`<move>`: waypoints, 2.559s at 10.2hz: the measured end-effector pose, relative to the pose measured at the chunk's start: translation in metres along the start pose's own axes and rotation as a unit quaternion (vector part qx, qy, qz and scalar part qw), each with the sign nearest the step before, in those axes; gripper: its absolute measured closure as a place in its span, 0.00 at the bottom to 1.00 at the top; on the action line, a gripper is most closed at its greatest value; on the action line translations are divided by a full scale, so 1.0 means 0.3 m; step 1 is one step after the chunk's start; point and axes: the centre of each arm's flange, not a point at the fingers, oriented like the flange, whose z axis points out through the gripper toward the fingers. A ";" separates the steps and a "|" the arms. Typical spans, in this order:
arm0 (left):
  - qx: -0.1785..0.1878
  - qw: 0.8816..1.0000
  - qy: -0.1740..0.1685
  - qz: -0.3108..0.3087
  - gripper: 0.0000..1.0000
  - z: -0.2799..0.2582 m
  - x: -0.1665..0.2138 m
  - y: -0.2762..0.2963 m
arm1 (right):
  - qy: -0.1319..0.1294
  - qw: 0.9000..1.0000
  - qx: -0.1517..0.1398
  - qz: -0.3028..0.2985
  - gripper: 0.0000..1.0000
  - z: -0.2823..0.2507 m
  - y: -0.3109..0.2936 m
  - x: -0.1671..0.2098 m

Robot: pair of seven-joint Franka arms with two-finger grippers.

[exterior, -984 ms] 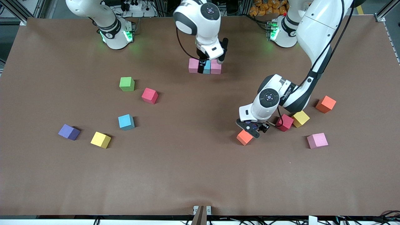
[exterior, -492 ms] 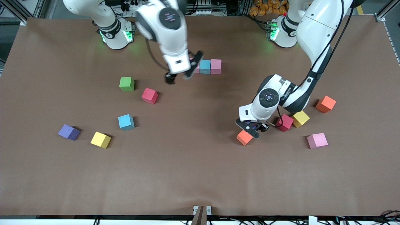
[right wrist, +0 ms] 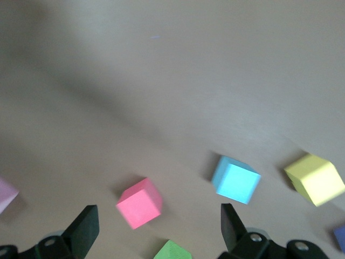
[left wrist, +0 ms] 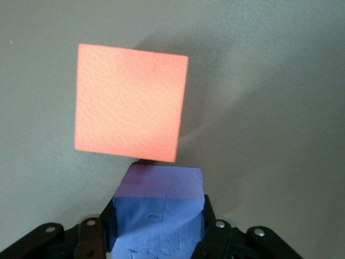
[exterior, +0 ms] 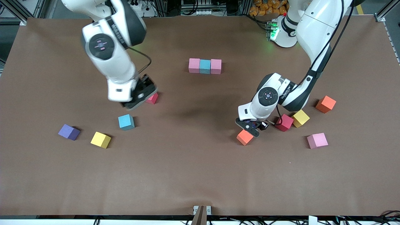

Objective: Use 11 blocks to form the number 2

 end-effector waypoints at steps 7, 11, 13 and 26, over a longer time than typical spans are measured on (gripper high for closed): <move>-0.010 0.985 -0.057 -0.162 0.45 -0.085 -0.082 0.416 | -0.006 0.988 -0.004 0.157 0.00 0.269 0.487 -0.042; -0.035 0.954 -0.055 -0.292 0.45 -0.053 -0.209 0.616 | -0.052 0.983 0.004 0.177 0.00 0.473 0.429 -0.016; -0.040 0.940 -0.052 -0.334 0.45 -0.063 -0.233 0.684 | -0.068 0.984 0.007 0.165 0.00 0.543 0.397 -0.015; -0.074 0.930 -0.026 -0.358 0.45 -0.049 -0.305 0.856 | -0.113 0.983 0.016 0.142 0.00 0.765 0.410 -0.047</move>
